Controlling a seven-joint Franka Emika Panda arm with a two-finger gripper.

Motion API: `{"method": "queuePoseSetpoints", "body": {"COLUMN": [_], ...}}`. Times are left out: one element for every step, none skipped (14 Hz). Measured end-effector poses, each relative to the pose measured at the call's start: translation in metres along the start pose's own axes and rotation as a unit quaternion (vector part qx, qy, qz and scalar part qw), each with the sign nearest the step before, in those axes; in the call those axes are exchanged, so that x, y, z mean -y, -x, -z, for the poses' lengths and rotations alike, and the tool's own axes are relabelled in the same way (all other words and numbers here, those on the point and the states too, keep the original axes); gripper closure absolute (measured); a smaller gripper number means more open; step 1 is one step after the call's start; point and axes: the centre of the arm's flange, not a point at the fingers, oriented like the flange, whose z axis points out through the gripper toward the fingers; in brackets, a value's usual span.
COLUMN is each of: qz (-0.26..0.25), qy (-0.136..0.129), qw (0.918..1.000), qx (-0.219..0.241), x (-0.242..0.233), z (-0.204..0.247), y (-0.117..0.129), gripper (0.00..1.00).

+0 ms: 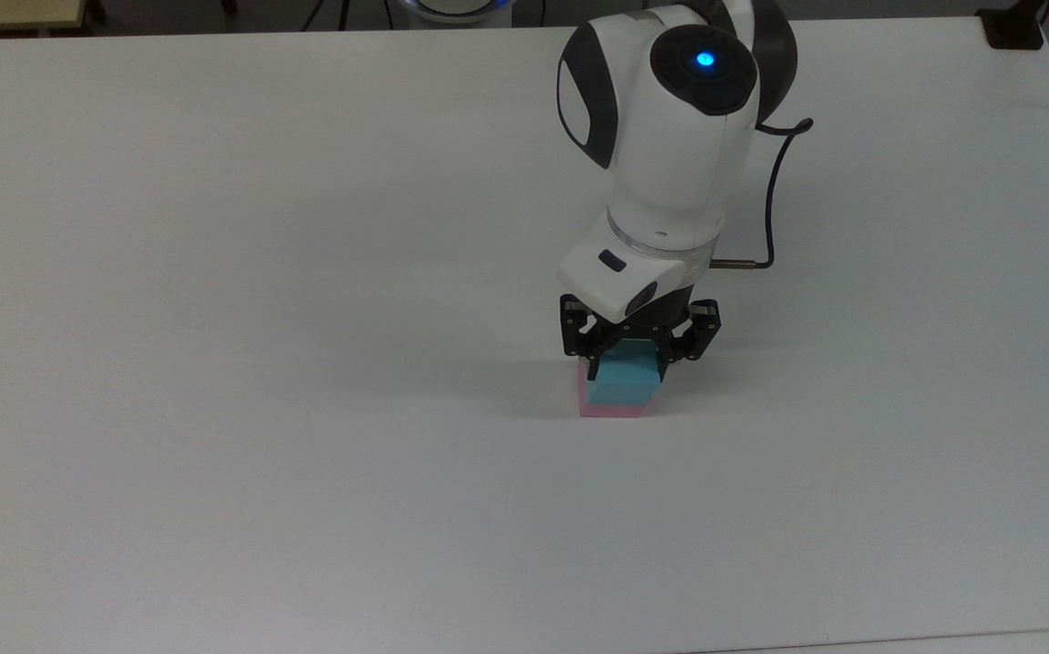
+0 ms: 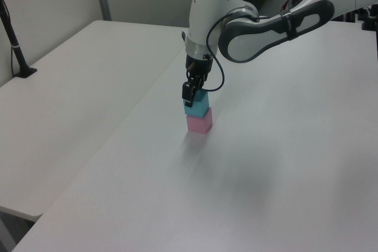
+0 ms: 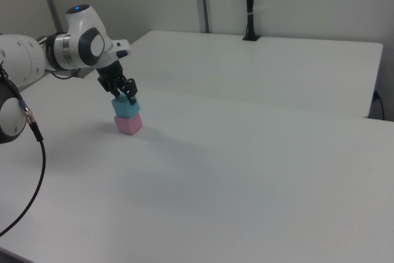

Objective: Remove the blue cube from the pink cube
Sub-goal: 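Lift the light blue cube off the pink cube, then carry the light blue cube away and lower it onto the table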

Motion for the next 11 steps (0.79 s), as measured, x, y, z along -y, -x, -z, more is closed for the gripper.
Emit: {"method": "queuePoseSetpoints", "body": {"qz": [0.001, 0.000, 0.001, 0.003, 0.008, 0.008, 0.007, 0.006, 0.005, 0.000, -0.001], "qy": [0.002, 0.001, 0.001, 0.004, 0.007, 0.006, 0.005, 0.004, 0.004, 0.007, 0.011], "qw": [1.0000, 0.9999, 0.9999, 0.9999, 0.9999, 0.9999, 0.9999, 0.9999, 1.0000, 1.0000, 0.9999], "qx": [-0.003, -0.011, -0.014, -0.014, -0.011, -0.010, -0.008, -0.007, -0.007, -0.006, -0.003], "x": [-0.001, -0.002, -0.005, -0.011, -0.028, -0.056, -0.086, -0.125, -0.171, -0.242, -0.285], "z": [0.002, 0.011, 0.021, 0.035, 0.061, 0.086, 0.099, 0.108, 0.112, 0.111, 0.108], "y": [-0.001, -0.005, -0.007, -0.008, -0.010, -0.014, -0.018, -0.022, -0.026, -0.027, -0.024], "gripper": [0.42, 0.42, 0.42, 0.42, 0.42, 0.42, 0.42, 0.42, 0.42, 0.42, 0.43]}}
